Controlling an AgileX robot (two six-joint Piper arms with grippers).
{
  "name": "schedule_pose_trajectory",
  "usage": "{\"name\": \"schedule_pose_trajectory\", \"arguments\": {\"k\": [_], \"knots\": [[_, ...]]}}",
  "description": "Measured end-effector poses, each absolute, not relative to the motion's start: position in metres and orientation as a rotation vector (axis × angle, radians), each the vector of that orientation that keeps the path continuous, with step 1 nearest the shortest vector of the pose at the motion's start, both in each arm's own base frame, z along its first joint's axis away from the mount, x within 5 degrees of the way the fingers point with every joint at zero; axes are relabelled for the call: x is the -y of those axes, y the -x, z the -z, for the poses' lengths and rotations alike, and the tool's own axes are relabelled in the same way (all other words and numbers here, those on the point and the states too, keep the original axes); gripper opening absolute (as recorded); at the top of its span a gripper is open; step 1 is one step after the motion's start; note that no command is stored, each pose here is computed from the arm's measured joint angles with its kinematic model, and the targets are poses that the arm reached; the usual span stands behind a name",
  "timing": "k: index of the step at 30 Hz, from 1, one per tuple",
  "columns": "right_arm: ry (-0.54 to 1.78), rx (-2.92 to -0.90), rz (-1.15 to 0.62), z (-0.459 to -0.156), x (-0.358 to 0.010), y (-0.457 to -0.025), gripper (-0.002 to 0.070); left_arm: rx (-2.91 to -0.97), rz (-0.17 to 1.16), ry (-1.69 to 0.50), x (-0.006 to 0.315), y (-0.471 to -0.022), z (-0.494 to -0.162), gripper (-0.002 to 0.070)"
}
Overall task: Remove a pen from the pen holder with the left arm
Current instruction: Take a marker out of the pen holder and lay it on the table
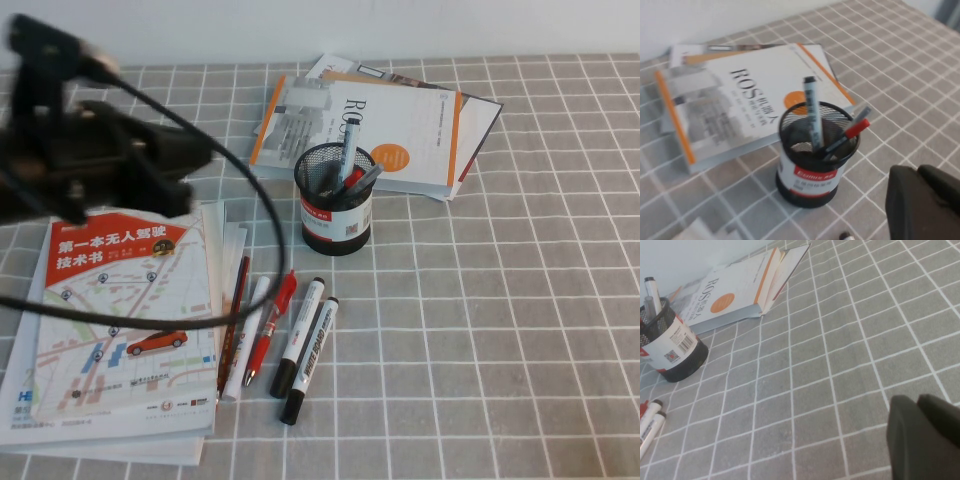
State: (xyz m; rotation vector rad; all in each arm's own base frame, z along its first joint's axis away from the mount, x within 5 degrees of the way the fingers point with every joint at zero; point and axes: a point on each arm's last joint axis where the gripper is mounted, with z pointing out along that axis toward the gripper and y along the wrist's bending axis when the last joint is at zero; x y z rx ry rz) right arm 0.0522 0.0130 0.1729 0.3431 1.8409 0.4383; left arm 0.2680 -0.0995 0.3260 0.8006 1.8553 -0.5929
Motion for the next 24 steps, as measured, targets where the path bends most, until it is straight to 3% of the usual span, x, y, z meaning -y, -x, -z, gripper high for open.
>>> {"name": "schedule_pose_trajectory", "arguments": {"k": [5,12,14,24], "knots": [[-0.343,-1.841,-0.438,-0.173,-0.013,-0.052,-0.0013,-1.786,0.525,-1.024,0.137,-0.290,-0.307,0.0045],[-0.343,-1.841,-0.438,-0.173,-0.013,-0.052,-0.0013,-1.710,0.401,-1.227,0.176,-0.306,-0.274,0.0349],[-0.343,-1.841,-0.438,-0.173,-0.013,-0.052,-0.0013,-1.689,0.376,-1.247,0.183,-0.309,-0.269,0.0406],[-0.343,-1.841,-0.438,-0.173,-0.013,-0.052,-0.0013,-1.538,0.369,-1.314,0.206,-0.325,-0.243,0.0452]]}}
